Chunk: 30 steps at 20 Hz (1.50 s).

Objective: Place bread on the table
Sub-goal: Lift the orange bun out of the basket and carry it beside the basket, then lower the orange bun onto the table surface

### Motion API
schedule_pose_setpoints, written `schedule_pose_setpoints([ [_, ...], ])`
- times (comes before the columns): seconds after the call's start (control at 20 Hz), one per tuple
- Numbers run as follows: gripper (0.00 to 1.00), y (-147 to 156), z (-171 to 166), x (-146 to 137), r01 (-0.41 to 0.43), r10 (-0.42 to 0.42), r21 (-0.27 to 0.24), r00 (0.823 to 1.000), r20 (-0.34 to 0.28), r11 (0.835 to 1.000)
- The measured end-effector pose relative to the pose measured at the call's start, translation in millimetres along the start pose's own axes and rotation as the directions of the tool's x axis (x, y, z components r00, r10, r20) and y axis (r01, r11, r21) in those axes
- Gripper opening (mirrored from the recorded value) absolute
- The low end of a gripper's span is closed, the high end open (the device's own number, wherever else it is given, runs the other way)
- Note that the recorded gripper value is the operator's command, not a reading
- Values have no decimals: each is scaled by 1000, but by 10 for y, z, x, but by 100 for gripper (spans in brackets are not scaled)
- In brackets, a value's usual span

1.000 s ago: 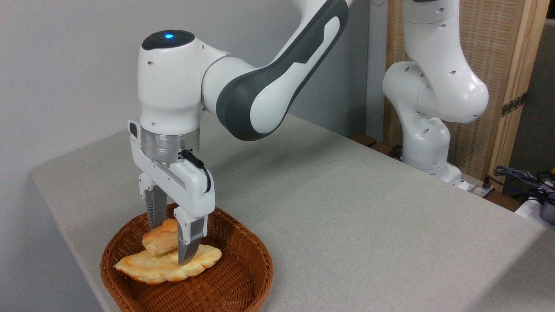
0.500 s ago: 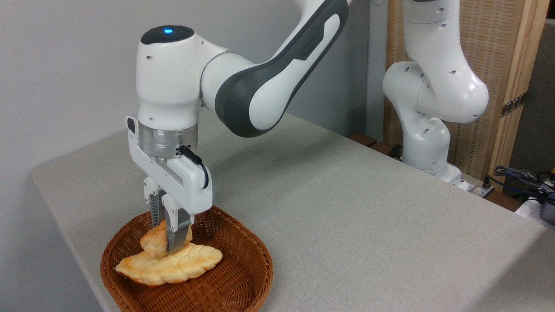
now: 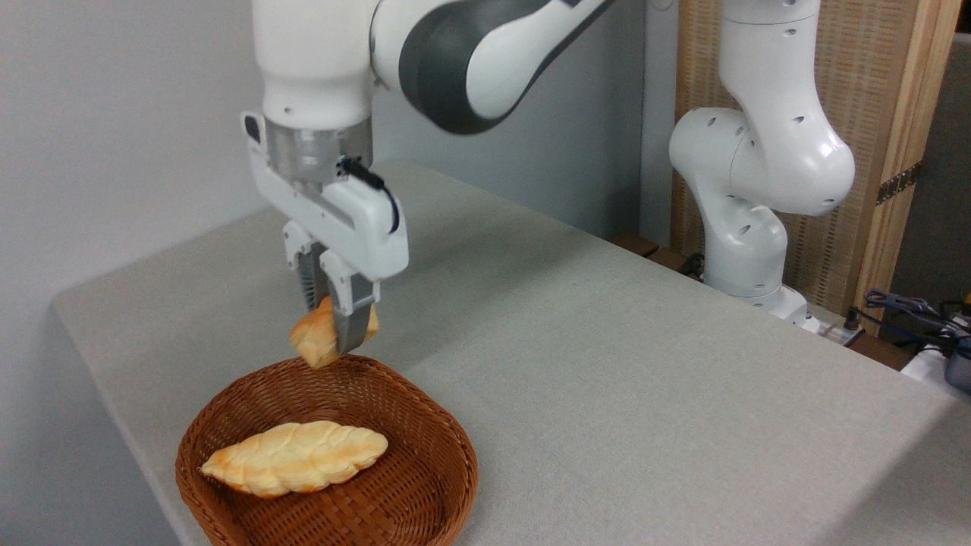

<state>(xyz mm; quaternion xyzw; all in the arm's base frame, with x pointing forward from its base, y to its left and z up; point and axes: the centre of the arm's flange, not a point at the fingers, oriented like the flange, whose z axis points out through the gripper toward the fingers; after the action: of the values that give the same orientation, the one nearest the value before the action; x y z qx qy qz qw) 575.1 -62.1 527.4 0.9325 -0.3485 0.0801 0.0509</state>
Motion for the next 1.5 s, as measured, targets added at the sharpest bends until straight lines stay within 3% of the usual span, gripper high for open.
schedule_pose_setpoints([
  [0.2,34,124,-12,-160,3,1,-58,997,76,998],
  [0.4,37,282,222,-358,8,5,-98,991,136,995],
  [0.55,69,441,463,-443,-3,27,-130,984,178,992],
  [0.65,98,502,584,-475,-7,36,-144,980,197,989],
  [0.7,100,523,628,-484,-8,39,-150,978,205,989],
  [1.0,100,523,791,-491,-9,48,-166,972,229,986],
  [1.5,100,518,747,-471,-12,48,-161,974,221,987],
])
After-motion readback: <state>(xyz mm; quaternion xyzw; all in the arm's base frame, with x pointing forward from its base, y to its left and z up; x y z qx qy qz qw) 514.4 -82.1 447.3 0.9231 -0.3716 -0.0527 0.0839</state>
